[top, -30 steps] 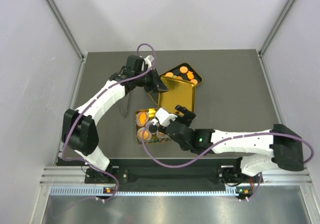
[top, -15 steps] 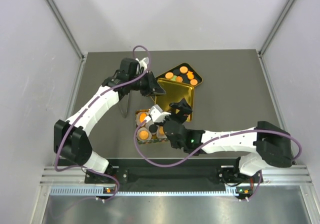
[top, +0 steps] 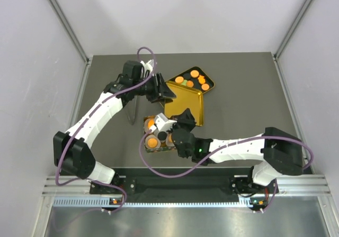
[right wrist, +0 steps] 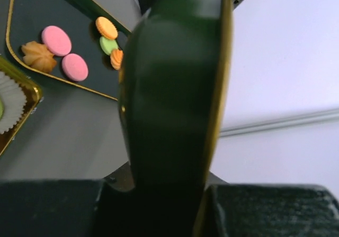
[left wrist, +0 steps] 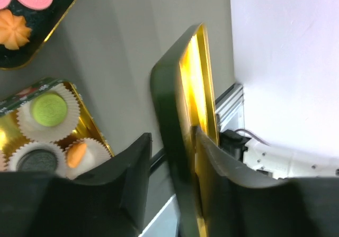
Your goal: Pack the cookies
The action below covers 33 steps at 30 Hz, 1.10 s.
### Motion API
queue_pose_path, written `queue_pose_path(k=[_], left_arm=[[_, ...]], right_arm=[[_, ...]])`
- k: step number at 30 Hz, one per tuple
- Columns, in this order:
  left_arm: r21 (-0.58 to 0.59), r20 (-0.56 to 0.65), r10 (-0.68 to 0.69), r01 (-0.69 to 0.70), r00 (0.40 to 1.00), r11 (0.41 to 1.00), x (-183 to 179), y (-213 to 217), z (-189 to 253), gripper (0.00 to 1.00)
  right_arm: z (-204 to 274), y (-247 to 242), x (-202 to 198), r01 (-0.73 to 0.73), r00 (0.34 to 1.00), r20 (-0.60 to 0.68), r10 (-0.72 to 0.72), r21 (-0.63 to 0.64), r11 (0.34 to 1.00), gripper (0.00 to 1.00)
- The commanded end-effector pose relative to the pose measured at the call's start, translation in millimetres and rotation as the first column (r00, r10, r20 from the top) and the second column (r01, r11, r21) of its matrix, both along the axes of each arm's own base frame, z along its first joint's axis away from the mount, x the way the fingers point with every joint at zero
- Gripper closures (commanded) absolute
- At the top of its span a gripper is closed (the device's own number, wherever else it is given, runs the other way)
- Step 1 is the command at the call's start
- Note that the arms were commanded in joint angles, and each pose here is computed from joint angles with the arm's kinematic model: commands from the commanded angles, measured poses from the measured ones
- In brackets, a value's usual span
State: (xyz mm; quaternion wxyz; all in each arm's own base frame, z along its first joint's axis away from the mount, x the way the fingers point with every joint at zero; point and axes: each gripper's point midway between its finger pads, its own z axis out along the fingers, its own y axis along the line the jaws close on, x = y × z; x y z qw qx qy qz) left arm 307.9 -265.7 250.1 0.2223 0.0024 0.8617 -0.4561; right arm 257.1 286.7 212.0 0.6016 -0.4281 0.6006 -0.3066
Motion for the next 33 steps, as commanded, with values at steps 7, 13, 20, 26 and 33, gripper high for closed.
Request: queue_pose_path(k=[7,13,20,26,33], left_arm=[[0.014,0.274,0.151,-0.161,0.95,0.987,52.5,43.5,59.1,0.16],[0.012,0.445,0.387,-0.438,0.808,0.899,99.1,110.4,114.3,0.14],[-0.069,0.55,0.45,-0.499,0.704,0.864,83.1,130.2,173.9,0.16],[-0.06,0.544,0.456,-0.51,0.704,0.858,39.6,140.2,148.5,0.15],[0.009,0.468,0.451,-0.514,0.76,0.858,3.5,146.6,77.5,0.14]], right_arm=[[39.2,-3.8,-3.8,0.029,0.998,-0.057,-0.017,0.225,0.974,1.0],[32.3,9.6,-19.1,-0.023,0.963,-0.249,0.106,0.313,0.949,1.0],[52.0,43.8,-27.2,0.011,0.722,-0.506,0.472,0.69,0.723,1.0],[84.2,49.7,-24.7,0.22,0.387,-0.404,0.829,0.913,0.342,1.0],[59.8,76.7,-33.2,0.459,0.114,-0.247,0.962,0.872,0.169,1.0]])
